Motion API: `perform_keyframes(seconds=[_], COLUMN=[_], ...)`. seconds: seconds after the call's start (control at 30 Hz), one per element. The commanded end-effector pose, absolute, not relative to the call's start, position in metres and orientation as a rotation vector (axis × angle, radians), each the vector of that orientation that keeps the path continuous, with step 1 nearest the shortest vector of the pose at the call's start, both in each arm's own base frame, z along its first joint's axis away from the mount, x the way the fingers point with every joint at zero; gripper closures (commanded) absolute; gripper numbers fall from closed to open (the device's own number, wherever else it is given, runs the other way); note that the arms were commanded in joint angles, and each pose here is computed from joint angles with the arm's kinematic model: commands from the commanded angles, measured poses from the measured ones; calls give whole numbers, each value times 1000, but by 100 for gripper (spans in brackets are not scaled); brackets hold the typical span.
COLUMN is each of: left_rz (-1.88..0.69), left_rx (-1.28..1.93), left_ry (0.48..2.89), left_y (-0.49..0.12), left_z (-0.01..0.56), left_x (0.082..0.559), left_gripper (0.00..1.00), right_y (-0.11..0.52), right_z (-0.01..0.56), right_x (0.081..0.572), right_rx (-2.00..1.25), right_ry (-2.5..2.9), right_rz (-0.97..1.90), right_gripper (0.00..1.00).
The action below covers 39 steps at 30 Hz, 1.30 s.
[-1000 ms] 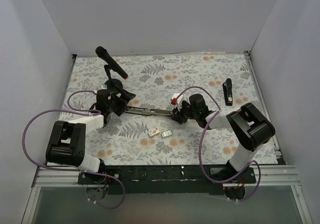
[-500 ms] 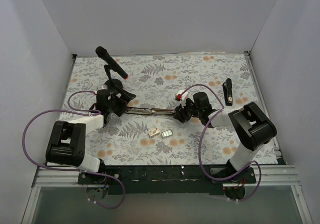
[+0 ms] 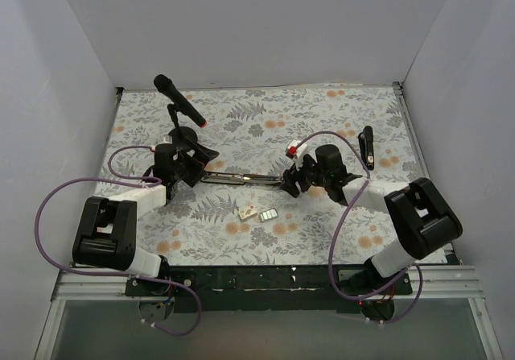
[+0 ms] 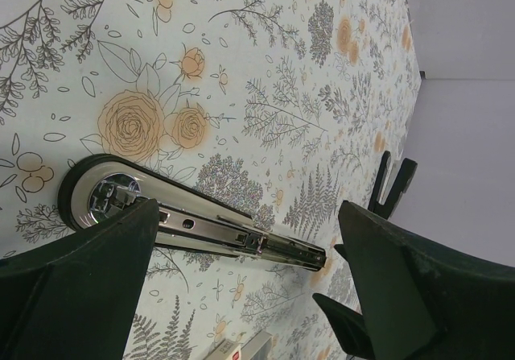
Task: Load the staples into the stapler
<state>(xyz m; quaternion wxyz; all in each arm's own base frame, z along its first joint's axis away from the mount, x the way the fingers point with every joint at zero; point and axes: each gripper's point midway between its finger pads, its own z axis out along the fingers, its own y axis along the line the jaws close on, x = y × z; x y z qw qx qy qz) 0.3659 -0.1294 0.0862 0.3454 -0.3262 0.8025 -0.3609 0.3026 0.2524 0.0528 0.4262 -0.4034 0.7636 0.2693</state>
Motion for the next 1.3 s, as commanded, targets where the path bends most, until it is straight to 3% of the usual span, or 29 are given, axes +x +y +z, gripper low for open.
perform_keyframes(seconds=[0.0,0.33,0.6,0.97,1.27], left_rz=[-843,-861,-712,-492,-517], left_rx=[-917,-883,-748,-669,-570], left_ry=[2159,2080,2010,2182,2379], left_y=[-117,-116,-92,-66,-96], left_z=[62,100,141,101,66], left_x=[349,362,371,381,381], left_gripper=[4,3,2,3,19], right_y=[257,264,259,252,243], right_z=[97,138,129,128,130], right_x=[315,314,317,295,281], right_rx=[-977,-971,-997,-982,-968], right_ry=[1826,1776,1912,1918,1883], right_rz=[664,705,628,597,588], right_gripper=[27,26,25,25,25])
